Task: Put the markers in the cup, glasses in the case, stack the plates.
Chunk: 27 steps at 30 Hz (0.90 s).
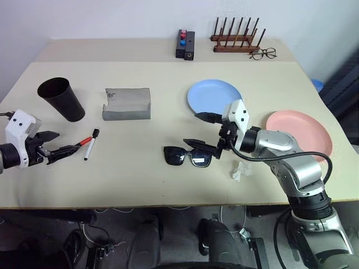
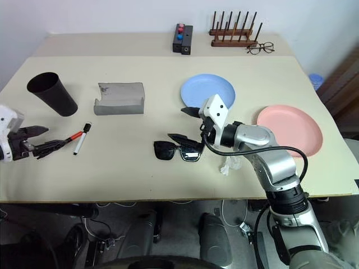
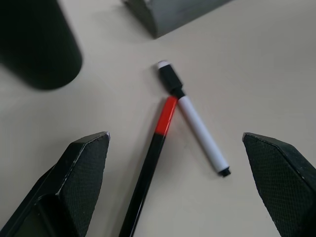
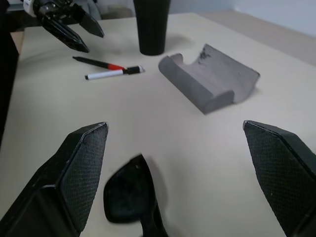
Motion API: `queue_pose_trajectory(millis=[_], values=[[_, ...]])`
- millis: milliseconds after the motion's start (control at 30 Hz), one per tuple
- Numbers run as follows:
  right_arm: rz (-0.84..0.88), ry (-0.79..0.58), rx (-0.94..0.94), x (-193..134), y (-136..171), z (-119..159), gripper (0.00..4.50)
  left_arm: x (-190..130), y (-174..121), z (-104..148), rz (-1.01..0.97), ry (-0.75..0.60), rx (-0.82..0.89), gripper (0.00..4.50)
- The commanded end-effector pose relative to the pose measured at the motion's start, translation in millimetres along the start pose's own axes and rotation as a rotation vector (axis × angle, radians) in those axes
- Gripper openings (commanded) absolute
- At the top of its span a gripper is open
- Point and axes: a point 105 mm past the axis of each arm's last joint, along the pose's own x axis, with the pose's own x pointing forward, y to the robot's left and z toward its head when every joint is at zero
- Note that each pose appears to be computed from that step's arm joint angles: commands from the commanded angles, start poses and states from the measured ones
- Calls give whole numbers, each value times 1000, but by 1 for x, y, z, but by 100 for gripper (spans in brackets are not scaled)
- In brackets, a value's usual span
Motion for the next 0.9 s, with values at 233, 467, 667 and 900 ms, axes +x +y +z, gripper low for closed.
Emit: queue_pose_trajectory(millis=[233,467,667,900], values=[[-58,-35,-47,-14,-1,12,447,-12,46,5,112,108,158,450],[-61,-47,-51,-13,-3,16,447,-2,31,-15,-57,200,136,450],[-57,-51,-56,-15,-5,20,447,9,30,-24,-86,216,123,450],[-69,-43,-62,-19,-7,21,449,19,31,-36,-109,265,116,424]])
